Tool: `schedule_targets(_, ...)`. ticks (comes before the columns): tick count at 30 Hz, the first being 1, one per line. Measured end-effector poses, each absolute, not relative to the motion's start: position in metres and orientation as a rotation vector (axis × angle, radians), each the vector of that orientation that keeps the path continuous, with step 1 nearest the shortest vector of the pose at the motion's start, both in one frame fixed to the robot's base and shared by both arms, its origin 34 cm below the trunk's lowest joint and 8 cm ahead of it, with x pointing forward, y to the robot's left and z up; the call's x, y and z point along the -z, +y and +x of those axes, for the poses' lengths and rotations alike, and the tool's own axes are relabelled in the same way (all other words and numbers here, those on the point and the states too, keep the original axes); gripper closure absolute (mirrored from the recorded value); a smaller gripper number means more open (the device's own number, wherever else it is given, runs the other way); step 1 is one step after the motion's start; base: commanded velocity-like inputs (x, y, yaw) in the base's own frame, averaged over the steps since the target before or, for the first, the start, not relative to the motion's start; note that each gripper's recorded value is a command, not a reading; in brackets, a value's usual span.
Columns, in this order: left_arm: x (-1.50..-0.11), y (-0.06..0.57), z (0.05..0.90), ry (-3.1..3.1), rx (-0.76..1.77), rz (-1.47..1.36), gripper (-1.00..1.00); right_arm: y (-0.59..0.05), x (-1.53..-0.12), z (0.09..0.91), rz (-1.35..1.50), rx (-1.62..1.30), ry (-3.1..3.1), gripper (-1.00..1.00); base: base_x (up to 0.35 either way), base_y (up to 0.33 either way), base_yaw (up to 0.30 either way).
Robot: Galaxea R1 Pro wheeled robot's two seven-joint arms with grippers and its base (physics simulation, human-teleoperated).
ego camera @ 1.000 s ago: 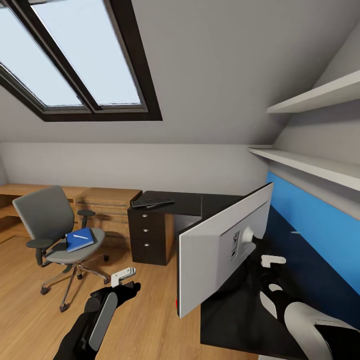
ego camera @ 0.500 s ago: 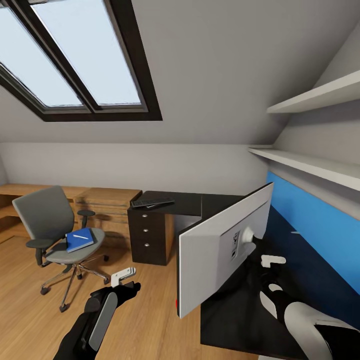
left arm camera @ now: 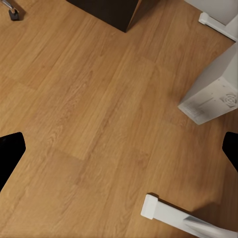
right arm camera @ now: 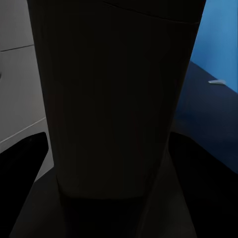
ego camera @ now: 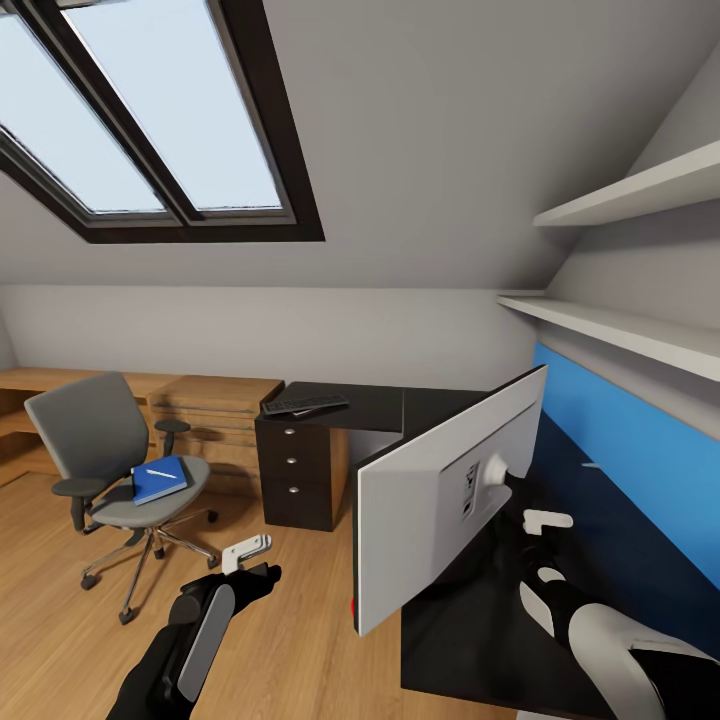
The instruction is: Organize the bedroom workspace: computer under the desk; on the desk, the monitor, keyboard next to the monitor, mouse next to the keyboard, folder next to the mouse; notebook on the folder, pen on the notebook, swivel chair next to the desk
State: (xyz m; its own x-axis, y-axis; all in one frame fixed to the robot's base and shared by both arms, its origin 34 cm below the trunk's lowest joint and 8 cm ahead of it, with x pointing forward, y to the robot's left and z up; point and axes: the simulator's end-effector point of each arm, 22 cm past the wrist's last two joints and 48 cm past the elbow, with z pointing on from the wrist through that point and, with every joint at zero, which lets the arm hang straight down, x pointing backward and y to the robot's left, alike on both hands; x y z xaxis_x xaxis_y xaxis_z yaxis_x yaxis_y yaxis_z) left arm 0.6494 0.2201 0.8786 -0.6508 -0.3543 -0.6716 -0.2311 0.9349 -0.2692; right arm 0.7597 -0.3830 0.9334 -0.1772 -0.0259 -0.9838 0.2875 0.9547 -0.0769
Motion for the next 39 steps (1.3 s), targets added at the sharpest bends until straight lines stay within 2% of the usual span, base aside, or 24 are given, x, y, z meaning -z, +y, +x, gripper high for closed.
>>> schedule_targets(17,-0.8788,0.2206,0.6496,2.304,0.203,-0.413,-1.0,-0.3827,-0.9334,0.7598,0.197,0.28,1.731,1.0,-0.003,-0.002,0.0)
schedule_targets(34,-0.8786,0.2249,0.6496,2.303,0.194,-0.412,-1.0,-0.3812,-0.9337,0.7606,0.186,0.279,1.732,1.0,-0.052,-0.061,0.0)
schedule_targets(39,-0.8786,0.2285,0.6498,2.302,0.189,-0.412,-1.0,-0.3808,-0.934,0.7608,0.183,0.279,1.733,1.0,0.0,-0.195,0.0)
